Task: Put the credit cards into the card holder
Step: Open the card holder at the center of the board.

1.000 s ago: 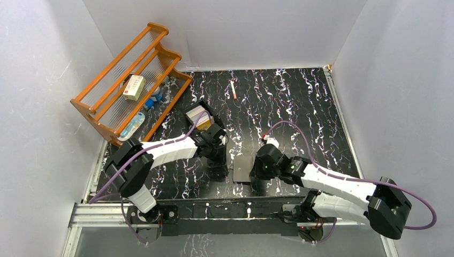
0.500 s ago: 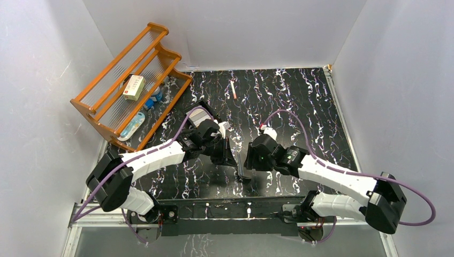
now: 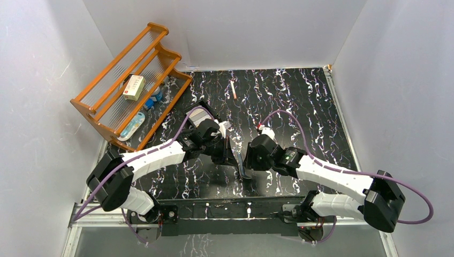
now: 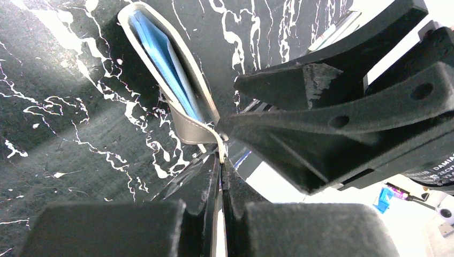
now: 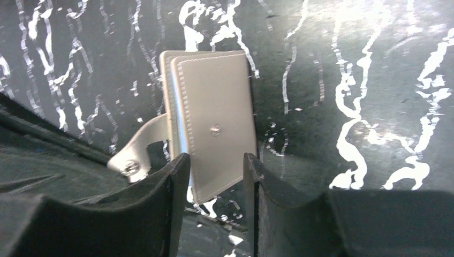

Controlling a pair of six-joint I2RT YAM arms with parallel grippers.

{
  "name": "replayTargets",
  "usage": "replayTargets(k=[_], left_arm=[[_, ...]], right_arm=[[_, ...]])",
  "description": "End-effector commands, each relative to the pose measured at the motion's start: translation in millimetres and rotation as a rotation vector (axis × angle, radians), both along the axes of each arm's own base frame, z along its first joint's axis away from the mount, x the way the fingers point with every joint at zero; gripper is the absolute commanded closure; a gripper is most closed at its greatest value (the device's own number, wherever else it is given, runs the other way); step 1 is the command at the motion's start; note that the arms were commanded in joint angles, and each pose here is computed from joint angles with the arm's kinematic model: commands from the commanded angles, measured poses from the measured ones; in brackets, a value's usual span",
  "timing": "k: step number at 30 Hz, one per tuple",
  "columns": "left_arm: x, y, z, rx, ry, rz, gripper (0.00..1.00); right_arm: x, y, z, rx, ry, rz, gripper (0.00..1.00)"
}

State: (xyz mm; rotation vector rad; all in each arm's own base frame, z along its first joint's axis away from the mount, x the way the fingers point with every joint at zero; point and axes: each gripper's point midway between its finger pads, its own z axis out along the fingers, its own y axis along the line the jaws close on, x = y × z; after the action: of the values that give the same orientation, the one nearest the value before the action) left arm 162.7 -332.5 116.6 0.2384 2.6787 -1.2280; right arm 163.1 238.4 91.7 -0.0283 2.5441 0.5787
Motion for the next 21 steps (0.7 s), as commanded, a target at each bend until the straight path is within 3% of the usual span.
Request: replayTargets(k=[1,7,10,16,21], left_arm=[[-1.9,4.4,0.5,0.016,0.010,0.011,1.00],[-2.7,30.1,-17.0,0.141,-0.008,0.062,1.00],[-5.7,31.5,-9.0,0.092,-0.034,0.070,1.00],[-4.4,23.0,18.8,-0.022,-0.079,0.076,1.00],[-2.0,18.6,30.7,-0.070,-0.100,0.085,1.00]], right_arm=[[15.5,-25.8,-7.0,-0.105,-0.098,-0.075,0.53],[14.5,-51.1,-16.3,-0.175,-0.082,-0.188,0.62],[10.3,-47.4,-17.1,-0.166,-0.045,-0.191,0.61],[5.3,6.4,19.2,0.073,-0.054,-0.016,0.45],[3.0,24.0,28.7,0.157,-0.054,0.032,0.39]])
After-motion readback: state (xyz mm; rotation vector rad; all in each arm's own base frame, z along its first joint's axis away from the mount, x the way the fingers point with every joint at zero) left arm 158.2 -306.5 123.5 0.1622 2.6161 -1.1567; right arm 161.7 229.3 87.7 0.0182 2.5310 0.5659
